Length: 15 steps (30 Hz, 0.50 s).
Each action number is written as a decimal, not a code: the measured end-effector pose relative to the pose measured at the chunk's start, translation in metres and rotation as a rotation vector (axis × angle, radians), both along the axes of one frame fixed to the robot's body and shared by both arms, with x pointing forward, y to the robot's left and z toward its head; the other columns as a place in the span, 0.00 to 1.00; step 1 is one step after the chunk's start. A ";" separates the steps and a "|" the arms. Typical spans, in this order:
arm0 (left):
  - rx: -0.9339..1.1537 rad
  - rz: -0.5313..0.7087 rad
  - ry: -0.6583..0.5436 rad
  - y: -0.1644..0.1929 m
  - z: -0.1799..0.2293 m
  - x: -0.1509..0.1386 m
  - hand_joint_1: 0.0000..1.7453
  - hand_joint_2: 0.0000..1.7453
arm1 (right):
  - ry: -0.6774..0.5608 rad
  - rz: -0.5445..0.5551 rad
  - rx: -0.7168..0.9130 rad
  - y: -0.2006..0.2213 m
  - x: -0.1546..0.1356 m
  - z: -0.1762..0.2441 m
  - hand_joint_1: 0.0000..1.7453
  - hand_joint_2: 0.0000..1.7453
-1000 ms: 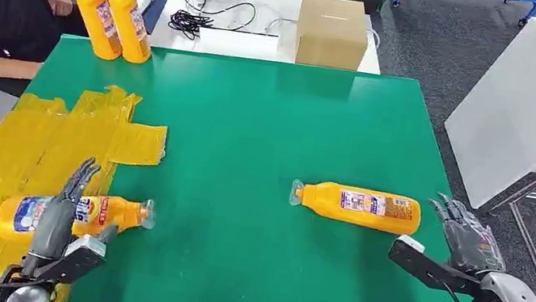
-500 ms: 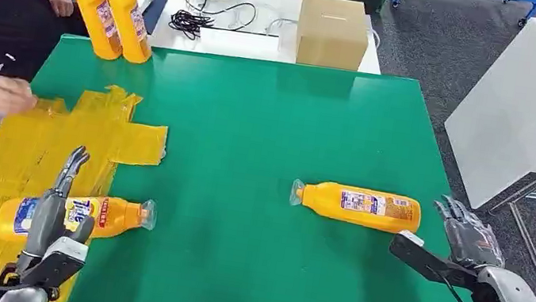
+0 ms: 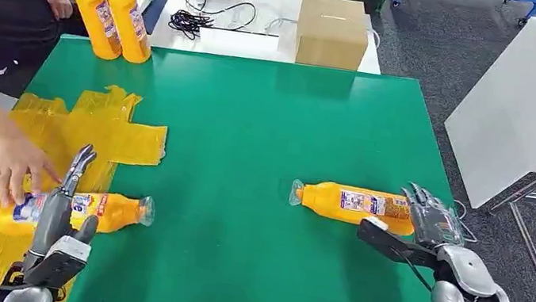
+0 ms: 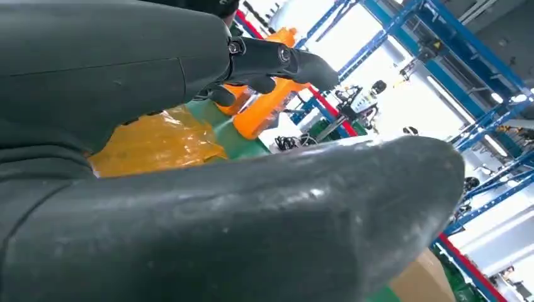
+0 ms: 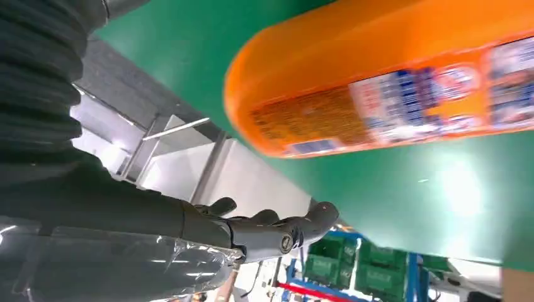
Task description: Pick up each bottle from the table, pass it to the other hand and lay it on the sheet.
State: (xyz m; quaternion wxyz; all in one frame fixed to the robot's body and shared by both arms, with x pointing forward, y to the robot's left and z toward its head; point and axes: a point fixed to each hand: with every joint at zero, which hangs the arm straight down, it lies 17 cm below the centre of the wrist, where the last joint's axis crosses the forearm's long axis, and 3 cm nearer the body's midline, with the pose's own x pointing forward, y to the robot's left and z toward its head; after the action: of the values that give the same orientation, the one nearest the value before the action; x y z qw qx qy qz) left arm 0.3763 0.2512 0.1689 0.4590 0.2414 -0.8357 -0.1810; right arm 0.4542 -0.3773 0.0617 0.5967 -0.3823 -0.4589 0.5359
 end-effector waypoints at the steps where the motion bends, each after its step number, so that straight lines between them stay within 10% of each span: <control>1: -0.011 -0.004 0.003 -0.001 0.000 0.001 0.00 0.00 | 0.013 0.008 0.010 0.013 0.007 -0.006 0.00 1.00; 15: -0.027 -0.012 0.002 -0.004 0.003 0.005 0.00 0.00 | 0.069 0.040 0.027 0.054 0.018 -0.034 0.00 1.00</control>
State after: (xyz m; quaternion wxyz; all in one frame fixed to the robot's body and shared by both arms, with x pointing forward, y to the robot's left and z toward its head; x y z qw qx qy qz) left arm 0.3810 0.2468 0.1724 0.4620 0.2298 -0.8390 -0.1726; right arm 0.4721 -0.3234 0.0281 0.6066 -0.3463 -0.4529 0.5541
